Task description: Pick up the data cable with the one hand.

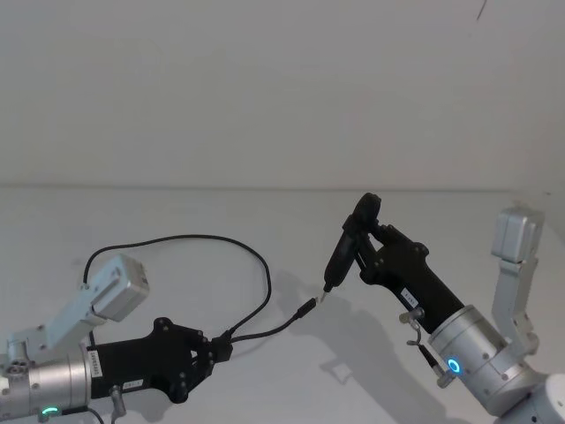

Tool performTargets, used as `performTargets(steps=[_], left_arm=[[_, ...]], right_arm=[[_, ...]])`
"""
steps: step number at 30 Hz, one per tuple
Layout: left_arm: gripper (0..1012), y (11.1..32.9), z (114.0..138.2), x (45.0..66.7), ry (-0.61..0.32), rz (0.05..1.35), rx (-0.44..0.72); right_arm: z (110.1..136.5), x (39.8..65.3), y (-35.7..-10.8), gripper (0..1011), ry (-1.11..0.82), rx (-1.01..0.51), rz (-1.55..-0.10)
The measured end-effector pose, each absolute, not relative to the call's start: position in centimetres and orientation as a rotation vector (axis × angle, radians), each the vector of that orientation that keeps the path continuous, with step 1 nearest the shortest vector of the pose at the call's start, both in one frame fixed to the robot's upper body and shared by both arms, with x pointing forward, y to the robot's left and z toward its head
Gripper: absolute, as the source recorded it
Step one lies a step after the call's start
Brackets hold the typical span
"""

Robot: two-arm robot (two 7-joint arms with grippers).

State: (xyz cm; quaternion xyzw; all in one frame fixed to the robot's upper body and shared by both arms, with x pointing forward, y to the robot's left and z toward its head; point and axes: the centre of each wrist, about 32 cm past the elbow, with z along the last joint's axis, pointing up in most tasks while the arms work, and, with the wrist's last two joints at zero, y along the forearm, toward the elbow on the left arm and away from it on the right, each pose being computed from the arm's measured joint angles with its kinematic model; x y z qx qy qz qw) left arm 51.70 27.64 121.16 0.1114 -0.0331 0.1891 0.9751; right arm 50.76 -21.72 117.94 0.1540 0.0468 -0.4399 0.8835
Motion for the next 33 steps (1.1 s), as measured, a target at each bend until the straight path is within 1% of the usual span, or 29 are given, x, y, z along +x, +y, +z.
performTargets(steps=[13,33], left_arm=[[39,27.63,121.16,51.70,-0.067,0.381,0.225],[39,27.64,121.16,51.70,-0.067,0.381,0.225]], right_arm=[[118.24,50.58,-21.95,279,0.107,0.323,-0.890],[118.39,50.62,-21.04,279,0.127,0.342,-0.859]])
